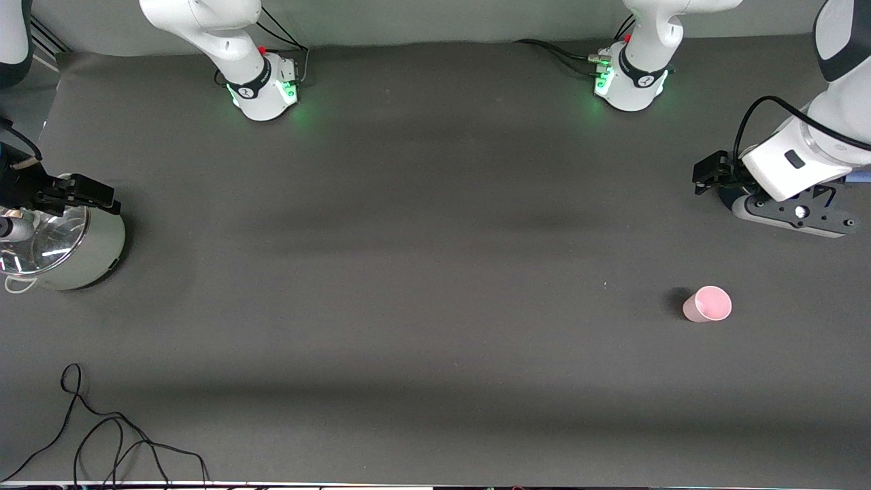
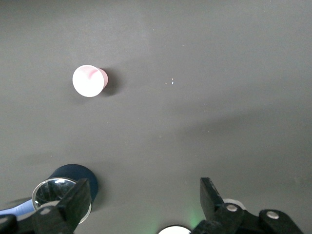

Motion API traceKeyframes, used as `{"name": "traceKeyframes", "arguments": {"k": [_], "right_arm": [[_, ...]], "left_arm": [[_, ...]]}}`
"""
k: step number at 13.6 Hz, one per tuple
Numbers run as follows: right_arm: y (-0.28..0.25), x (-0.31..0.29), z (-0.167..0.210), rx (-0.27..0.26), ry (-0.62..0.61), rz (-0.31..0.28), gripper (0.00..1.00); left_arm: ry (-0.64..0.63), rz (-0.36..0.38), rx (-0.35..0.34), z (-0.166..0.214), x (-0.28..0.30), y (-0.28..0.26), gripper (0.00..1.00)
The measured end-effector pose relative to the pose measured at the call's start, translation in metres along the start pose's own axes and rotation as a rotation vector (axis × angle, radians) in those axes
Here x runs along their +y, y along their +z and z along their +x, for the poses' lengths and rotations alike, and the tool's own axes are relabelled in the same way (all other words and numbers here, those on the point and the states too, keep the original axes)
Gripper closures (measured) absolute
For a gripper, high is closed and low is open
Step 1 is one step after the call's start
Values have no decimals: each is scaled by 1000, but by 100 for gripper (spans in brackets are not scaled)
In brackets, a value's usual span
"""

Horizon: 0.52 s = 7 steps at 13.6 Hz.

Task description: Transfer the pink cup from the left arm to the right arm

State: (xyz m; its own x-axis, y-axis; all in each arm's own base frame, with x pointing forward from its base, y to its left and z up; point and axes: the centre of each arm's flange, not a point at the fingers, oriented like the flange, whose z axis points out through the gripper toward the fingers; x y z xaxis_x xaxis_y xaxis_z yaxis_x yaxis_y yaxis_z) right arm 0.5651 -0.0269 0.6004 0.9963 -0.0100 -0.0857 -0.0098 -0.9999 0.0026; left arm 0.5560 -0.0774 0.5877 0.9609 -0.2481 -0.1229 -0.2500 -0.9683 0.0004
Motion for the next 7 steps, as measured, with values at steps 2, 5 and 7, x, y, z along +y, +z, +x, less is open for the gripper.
{"name": "traceKeyframes", "arguments": {"k": [2, 5, 7], "right_arm": [[0, 0, 0, 0, 0, 0, 0], [0, 0, 0, 0, 0, 0, 0], [0, 0, 0, 0, 0, 0, 0]], "left_arm": [[-1, 0, 0, 0, -1, 0, 0], [-5, 0, -5, -1, -3, 1, 0], [-8, -1, -6, -1, -5, 1, 0]]}}
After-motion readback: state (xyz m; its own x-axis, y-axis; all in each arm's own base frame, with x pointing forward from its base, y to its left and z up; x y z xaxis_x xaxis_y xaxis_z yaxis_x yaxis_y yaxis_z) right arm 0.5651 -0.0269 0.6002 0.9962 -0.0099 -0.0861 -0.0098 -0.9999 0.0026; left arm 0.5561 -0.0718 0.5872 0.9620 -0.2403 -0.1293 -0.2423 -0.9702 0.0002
